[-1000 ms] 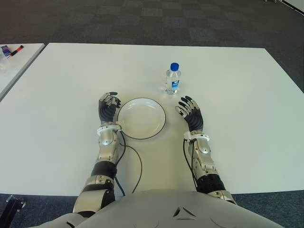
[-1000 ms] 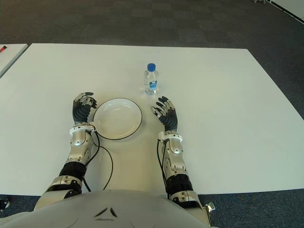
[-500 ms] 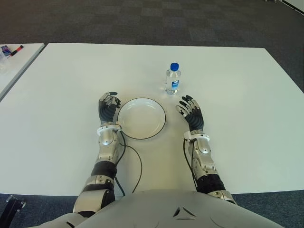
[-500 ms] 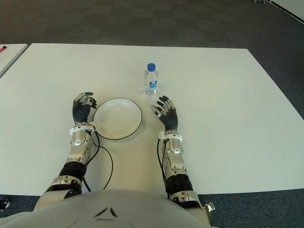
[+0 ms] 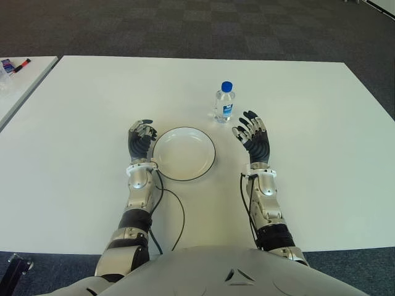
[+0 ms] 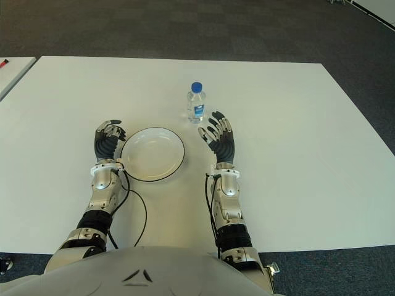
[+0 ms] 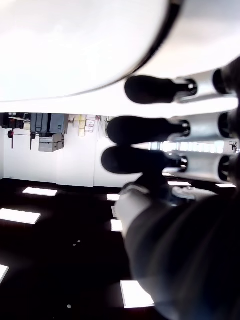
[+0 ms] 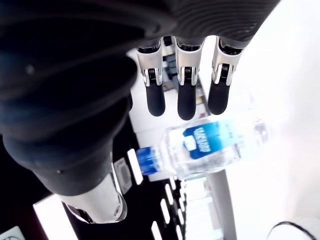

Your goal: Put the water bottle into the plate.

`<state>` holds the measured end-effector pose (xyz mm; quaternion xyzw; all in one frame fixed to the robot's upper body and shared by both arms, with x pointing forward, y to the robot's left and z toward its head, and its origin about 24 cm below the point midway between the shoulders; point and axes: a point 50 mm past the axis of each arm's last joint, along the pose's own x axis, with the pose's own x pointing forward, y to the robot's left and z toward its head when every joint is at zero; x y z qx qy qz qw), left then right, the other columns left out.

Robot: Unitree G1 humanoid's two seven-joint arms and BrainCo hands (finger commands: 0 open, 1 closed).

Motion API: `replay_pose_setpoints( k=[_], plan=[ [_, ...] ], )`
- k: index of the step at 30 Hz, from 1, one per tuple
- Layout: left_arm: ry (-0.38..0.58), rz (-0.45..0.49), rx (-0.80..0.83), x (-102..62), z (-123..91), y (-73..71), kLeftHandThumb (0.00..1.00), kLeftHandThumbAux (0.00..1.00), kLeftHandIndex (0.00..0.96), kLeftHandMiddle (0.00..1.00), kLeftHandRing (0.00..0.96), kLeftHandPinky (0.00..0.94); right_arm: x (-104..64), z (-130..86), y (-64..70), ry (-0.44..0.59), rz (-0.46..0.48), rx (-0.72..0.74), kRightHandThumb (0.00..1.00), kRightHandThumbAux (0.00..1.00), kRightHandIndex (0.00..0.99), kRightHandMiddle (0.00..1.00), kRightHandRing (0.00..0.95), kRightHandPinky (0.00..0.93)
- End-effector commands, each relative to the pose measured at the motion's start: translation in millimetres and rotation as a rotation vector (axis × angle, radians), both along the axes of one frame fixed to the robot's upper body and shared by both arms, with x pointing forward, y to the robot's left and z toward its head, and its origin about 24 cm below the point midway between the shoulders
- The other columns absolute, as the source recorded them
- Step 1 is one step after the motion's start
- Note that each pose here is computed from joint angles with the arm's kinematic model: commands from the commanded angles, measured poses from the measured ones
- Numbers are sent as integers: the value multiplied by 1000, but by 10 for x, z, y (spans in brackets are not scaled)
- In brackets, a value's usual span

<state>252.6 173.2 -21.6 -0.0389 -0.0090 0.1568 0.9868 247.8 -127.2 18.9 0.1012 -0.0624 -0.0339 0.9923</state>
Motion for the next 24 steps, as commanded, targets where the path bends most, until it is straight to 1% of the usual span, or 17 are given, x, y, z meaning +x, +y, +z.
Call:
replay_pose_setpoints(
  k=[1,4,8,12,20,24],
  plan=[
    [17,7,4,-18,-28,7,691,720,433,665,653,622,-72,41,207,-41,-20,58,472,844,167,172,176,226],
    [19,5,3,-19,-32,8,690,720,433,664,650,613,-102,80,234,-83,-39,36,484,839,173,173,174,226],
    [16,5,1,-20,-32,6,690,720,433,664,652,625,-107,83,230,-110,-53,-7,492,842,174,175,175,229],
    [17,4,1,-17,-32,6,690,720,433,663,649,614,-120,95,242,-131,-63,-48,493,851,171,175,173,228],
    [21,6,-6,-13,-37,7,691,720,433,667,656,637,-131,96,261,-164,-82,-108,461,906,144,167,167,224],
    [20,3,-10,-10,-38,5,691,720,433,668,659,643,-132,91,270,-169,-92,-116,480,924,142,171,167,228]
  ],
)
